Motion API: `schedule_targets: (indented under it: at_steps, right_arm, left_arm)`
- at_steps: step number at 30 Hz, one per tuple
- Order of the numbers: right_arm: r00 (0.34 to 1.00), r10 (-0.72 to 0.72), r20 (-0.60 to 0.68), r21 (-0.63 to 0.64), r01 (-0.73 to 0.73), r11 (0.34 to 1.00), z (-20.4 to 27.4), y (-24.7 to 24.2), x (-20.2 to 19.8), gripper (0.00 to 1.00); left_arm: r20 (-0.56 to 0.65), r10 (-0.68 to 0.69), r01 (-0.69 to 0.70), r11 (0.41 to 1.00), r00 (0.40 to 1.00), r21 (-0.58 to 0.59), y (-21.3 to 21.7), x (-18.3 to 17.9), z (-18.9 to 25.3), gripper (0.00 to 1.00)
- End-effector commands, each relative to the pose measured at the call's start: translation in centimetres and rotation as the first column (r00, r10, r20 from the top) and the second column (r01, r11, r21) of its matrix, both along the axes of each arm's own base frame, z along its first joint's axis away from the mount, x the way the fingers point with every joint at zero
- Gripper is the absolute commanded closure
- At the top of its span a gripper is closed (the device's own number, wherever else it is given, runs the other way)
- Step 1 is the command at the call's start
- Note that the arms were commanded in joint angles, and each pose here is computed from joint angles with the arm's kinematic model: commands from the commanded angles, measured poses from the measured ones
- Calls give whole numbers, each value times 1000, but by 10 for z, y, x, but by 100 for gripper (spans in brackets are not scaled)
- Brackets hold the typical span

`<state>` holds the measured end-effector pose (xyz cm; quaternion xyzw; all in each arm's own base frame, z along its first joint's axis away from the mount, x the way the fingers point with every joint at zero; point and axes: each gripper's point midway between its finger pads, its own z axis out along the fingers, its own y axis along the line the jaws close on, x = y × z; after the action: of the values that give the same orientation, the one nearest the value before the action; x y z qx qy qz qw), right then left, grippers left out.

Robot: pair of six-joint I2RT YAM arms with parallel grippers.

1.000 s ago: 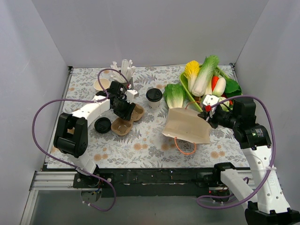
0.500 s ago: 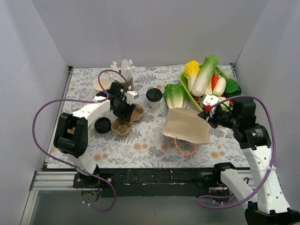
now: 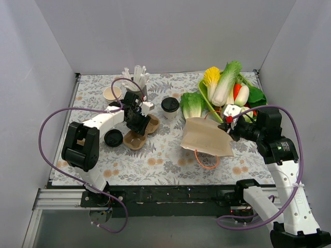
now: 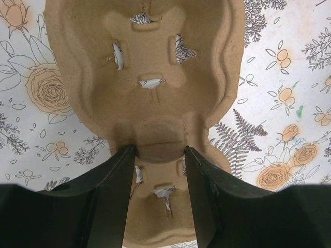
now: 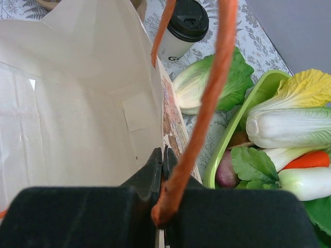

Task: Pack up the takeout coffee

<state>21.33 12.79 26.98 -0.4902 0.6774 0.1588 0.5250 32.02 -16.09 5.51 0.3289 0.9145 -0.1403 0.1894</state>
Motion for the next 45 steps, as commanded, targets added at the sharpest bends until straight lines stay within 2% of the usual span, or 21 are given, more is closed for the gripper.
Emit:
schedule_targets:
  at_steps: [1, 5, 11, 12, 13, 14, 15, 23, 27, 32, 33, 35, 37, 39, 42, 45]
  right_arm:
    - [1000, -14, -12, 1, 14, 1000, -6, -1, 2, 99]
    - [1000, -15, -14, 1, 15, 1000, -7, -1, 1, 99]
    - [1000, -21, -12, -3, 21, 1000, -8, -2, 3, 99]
    - [1000, -21, -14, -2, 21, 1000, -8, -2, 3, 99]
    - [1000, -23, -12, -4, 23, 1000, -8, -2, 4, 99]
    - [1000, -23, -11, -6, 23, 1000, -8, -2, 4, 99]
    - [1000, -25, -11, -8, 25, 1000, -8, -2, 5, 99]
    - [998, -46, -30, -29, 45, 999, -6, -7, 1, 99]
    - [998, -41, -44, -32, 40, 999, -7, -7, -4, 99]
    - [998, -31, -61, -22, 29, 999, 4, -5, -6, 99]
    - [997, -31, -68, -22, 30, 999, 3, -5, -6, 99]
    - [996, -38, -79, -22, 36, 999, 3, -6, -5, 99]
    - [996, -44, -78, -19, 43, 999, 4, -6, -4, 99]
    - [995, -46, -83, -16, 45, 999, 3, -5, -3, 99]
    - [994, -41, -100, -7, 40, 999, 0, -3, -1, 99]
    - [992, -53, -114, 13, 54, 998, 2, -1, 4, 99]
  left_arm:
    - [29, 13, -13, 1000, 999, 17, -2, 8, 2, 58]
    - [38, 19, -20, 999, 999, 28, -1, 11, 3, 61]
    - [44, 23, -24, 999, 999, 31, 1, 9, 14, 73]
    - [36, 14, -15, 999, 999, 30, 1, 6, 16, 76]
    - [34, 7, -7, 1000, 999, 24, 1, 3, 19, 89]
    - [43, 0, 0, 1000, 999, 3, -1, 1, 27, 98]
    - [34, -7, 7, 1000, 999, -6, 0, -5, 30, 100]
    - [88, -65, 78, 987, 994, -144, -8, -43, 85, 100]
    - [176, -118, 164, 947, 977, -277, -23, -63, 127, 100]
    - [394, -110, 294, 846, 913, -445, -51, -60, 213, 100]
    - [465, -88, 332, 815, 881, -475, -59, -52, 244, 100]
    - [535, -135, 430, 766, 834, -478, -71, -52, 272, 100]
    - [641, -159, 525, 732, 751, -434, -79, -52, 312, 100]
    - [723, -171, 613, 678, 669, -407, -88, -58, 344, 100]
    - [788, -195, 718, 577, 584, -390, -112, -74, 379, 100]
    - [780, -229, 760, 494, 582, -422, -143, -90, 388, 100]
